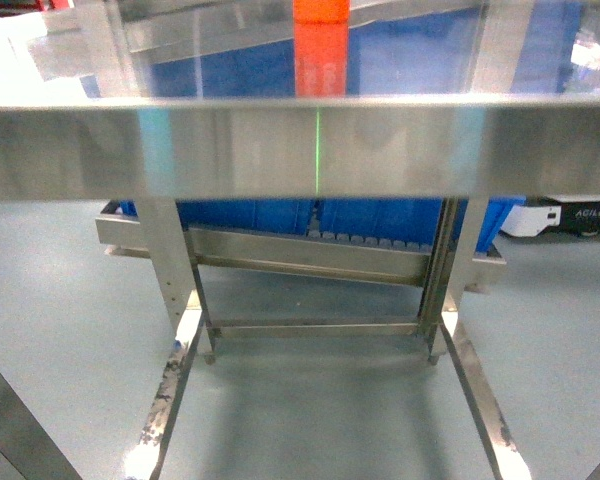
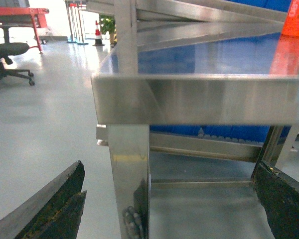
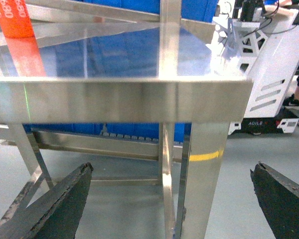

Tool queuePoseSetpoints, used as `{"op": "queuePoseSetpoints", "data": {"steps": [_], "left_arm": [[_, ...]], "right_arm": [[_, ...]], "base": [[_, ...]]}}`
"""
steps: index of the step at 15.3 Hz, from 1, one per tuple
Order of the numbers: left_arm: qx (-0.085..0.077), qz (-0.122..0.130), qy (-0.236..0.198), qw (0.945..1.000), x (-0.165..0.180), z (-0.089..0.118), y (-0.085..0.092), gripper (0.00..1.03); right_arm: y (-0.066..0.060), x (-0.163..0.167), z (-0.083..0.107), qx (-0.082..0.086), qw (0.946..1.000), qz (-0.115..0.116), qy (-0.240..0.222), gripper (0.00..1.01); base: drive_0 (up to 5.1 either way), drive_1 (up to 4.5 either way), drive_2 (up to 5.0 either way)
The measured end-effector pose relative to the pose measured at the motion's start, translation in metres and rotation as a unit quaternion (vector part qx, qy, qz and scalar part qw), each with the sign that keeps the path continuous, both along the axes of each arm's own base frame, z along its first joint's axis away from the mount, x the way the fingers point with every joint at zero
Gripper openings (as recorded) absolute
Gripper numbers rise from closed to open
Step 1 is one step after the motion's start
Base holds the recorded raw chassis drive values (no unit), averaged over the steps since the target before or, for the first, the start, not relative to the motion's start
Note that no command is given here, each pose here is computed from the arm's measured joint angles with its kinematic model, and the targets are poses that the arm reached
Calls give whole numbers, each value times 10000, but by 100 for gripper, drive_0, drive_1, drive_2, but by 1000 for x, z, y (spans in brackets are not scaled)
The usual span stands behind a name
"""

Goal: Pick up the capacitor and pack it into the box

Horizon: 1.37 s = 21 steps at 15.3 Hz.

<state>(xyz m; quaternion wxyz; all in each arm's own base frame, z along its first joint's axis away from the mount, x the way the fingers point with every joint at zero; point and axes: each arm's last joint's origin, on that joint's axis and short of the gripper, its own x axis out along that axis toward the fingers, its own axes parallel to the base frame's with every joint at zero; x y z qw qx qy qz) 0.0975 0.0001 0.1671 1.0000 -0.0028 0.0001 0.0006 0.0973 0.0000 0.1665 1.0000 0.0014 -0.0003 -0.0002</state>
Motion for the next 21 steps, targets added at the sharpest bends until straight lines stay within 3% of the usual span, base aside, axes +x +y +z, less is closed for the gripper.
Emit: {"op": "queuePoseSetpoints", "data": {"steps": [21], "left_arm": [[31,-2,0,10000,0,0,0,98]], "right_arm": [[0,0,0,-2,10000,0,-6,98]], "base": [[0,0,0]]}}
